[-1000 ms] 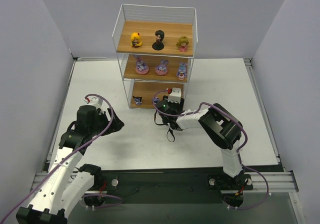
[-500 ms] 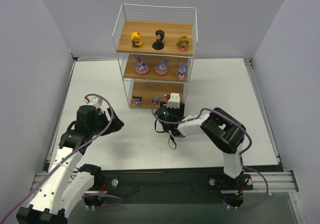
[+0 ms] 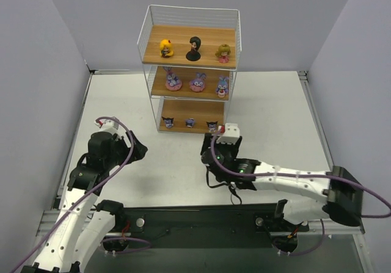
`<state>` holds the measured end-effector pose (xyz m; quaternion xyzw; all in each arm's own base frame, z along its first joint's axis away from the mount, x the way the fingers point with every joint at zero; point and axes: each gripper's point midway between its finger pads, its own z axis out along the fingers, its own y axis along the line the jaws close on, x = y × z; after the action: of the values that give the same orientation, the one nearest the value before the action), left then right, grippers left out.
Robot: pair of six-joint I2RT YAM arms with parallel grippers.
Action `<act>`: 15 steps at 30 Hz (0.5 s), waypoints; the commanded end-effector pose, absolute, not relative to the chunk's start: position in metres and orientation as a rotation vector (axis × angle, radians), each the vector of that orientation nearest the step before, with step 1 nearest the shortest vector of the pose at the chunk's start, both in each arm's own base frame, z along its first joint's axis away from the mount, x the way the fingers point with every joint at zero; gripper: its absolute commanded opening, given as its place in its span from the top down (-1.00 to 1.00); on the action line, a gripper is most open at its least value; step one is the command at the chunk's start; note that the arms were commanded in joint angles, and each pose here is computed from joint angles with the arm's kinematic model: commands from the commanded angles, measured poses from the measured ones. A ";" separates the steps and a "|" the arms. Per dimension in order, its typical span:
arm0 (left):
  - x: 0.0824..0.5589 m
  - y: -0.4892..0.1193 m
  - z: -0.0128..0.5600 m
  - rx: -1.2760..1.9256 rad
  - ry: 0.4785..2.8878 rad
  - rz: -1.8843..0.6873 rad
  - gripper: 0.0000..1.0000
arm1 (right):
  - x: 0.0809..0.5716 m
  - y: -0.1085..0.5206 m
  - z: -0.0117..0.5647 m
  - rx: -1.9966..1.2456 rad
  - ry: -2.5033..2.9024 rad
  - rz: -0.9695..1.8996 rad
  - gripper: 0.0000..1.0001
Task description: Place and organize the plastic toys onto the shelf
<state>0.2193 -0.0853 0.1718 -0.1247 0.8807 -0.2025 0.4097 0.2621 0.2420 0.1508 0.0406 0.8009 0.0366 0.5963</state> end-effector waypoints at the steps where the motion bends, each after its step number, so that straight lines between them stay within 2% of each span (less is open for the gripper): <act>1: 0.226 -0.077 0.194 -0.335 2.109 -0.490 -0.71 | 0.233 0.157 0.181 0.205 1.863 -0.032 -0.40; 10: 0.224 -0.076 0.202 -0.328 2.070 -0.497 -0.72 | 0.198 0.086 0.219 0.305 1.838 0.101 -0.48; 15: 0.222 -0.076 0.207 -0.319 2.037 -0.512 -0.72 | 0.189 0.072 0.224 0.293 1.840 0.140 -0.50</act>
<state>0.2166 -0.0772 0.1895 -0.1320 0.8591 -0.2000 0.4523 0.1970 0.0926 0.2344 0.1472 0.7789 0.0993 0.6015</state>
